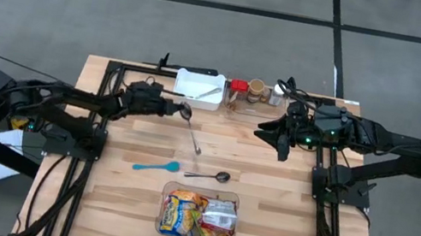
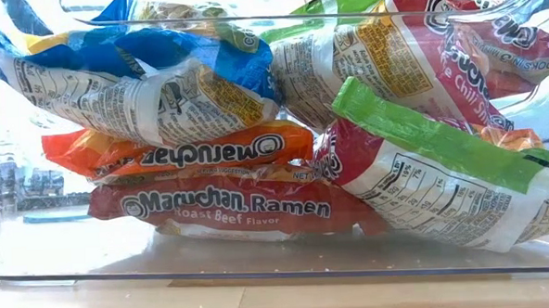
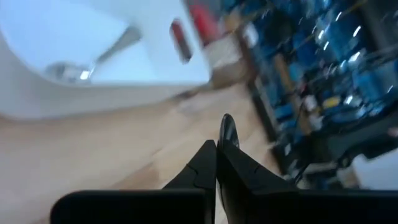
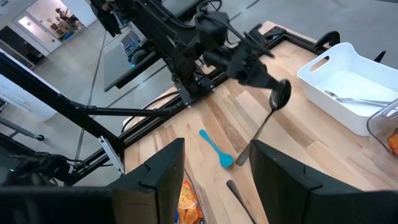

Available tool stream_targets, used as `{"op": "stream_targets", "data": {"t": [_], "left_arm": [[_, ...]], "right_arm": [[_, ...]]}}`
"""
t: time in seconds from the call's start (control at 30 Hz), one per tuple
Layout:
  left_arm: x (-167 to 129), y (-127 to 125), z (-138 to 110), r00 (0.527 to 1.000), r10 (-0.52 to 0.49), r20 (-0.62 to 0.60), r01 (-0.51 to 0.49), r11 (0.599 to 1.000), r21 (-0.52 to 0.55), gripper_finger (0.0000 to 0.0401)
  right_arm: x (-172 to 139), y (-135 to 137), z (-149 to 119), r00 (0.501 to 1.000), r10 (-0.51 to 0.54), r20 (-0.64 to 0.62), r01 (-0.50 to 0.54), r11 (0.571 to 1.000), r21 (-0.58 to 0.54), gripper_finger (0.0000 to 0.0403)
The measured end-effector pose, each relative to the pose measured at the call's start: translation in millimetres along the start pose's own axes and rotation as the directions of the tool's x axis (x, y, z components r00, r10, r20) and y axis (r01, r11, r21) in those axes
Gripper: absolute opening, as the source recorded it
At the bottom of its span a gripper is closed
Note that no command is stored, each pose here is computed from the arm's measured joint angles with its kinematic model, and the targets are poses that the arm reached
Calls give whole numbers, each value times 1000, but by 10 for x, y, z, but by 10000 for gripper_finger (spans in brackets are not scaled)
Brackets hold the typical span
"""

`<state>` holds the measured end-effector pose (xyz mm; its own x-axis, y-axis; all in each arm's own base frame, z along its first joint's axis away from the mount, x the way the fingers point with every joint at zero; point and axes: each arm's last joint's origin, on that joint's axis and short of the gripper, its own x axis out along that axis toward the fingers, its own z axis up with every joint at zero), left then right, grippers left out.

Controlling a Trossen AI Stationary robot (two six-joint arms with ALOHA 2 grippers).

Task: Pick & Place Food Item
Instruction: Put the top black spoon into the white bin

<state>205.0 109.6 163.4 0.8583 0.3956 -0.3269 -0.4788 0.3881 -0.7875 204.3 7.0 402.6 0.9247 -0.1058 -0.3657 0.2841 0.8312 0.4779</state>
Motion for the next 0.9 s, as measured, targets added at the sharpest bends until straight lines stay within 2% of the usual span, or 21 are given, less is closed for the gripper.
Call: {"op": "stream_targets", "data": {"t": [0.37, 0.7, 0.9], "left_arm": [[-111, -230, 78, 978, -84, 189, 107, 987, -116, 1], [-125, -263, 63, 939, 2, 345, 110, 946, -304, 0], [-136, -278, 90, 916, 8, 400, 148, 922, -358, 0]], "right_arm": [[5, -34, 23, 1000, -16, 10, 16, 1000, -4, 175], [5, -34, 24, 1000, -16, 10, 16, 1000, -16, 175], [5, -34, 25, 1000, -19, 13, 19, 1000, -19, 175]]}}
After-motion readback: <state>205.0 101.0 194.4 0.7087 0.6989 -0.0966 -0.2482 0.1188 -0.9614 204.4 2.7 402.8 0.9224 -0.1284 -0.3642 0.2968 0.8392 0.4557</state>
